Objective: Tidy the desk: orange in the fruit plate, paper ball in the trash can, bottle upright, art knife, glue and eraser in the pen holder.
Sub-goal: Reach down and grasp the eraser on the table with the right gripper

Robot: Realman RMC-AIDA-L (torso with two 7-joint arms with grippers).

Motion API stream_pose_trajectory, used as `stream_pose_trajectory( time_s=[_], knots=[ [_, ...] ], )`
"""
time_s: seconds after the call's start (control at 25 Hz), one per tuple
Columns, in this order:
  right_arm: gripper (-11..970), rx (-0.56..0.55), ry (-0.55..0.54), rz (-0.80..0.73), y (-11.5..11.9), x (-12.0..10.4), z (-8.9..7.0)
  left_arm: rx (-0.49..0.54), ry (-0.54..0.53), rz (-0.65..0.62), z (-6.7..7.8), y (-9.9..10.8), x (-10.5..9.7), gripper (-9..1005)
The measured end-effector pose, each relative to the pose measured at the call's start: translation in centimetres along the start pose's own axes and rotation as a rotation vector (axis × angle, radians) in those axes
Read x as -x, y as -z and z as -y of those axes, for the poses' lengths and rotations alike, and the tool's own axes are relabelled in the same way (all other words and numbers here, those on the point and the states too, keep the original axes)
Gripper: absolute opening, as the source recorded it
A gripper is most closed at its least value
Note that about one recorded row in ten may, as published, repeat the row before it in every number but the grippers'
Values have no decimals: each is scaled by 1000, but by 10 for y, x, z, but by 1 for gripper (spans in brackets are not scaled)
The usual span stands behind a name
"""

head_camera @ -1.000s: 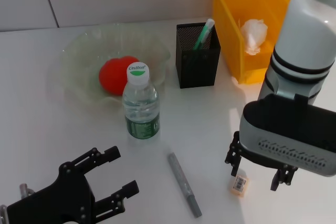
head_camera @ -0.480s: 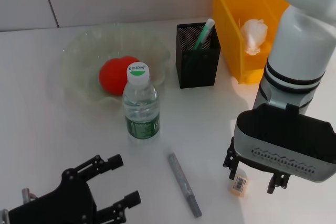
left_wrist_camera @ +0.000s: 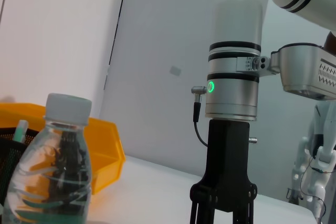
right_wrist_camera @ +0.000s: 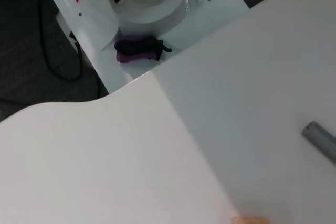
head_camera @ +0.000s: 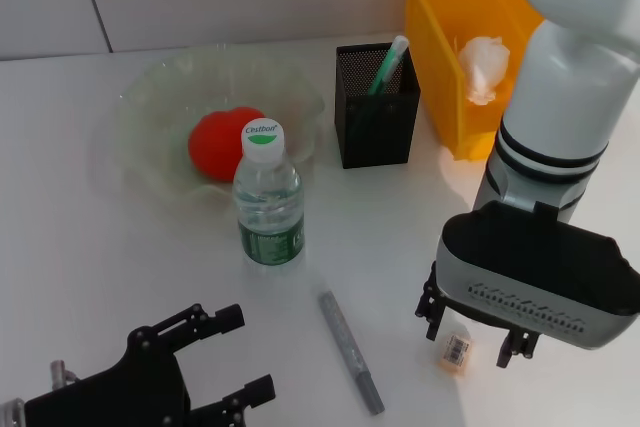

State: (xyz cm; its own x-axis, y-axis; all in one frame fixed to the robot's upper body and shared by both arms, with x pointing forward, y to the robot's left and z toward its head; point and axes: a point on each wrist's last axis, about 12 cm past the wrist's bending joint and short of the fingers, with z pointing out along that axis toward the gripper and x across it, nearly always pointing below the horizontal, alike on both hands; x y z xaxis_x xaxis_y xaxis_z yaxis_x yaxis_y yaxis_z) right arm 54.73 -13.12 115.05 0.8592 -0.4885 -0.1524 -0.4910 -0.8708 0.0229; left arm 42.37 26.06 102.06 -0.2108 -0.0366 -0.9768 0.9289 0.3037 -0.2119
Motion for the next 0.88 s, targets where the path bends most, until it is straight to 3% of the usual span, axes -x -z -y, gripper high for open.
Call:
stream_pose_trajectory(
  time_s=[0.88],
  knots=[
    [652,-9,-7,-25,-19,-2,0,-2,4,-7,-4,-3,2,770]
  ],
)
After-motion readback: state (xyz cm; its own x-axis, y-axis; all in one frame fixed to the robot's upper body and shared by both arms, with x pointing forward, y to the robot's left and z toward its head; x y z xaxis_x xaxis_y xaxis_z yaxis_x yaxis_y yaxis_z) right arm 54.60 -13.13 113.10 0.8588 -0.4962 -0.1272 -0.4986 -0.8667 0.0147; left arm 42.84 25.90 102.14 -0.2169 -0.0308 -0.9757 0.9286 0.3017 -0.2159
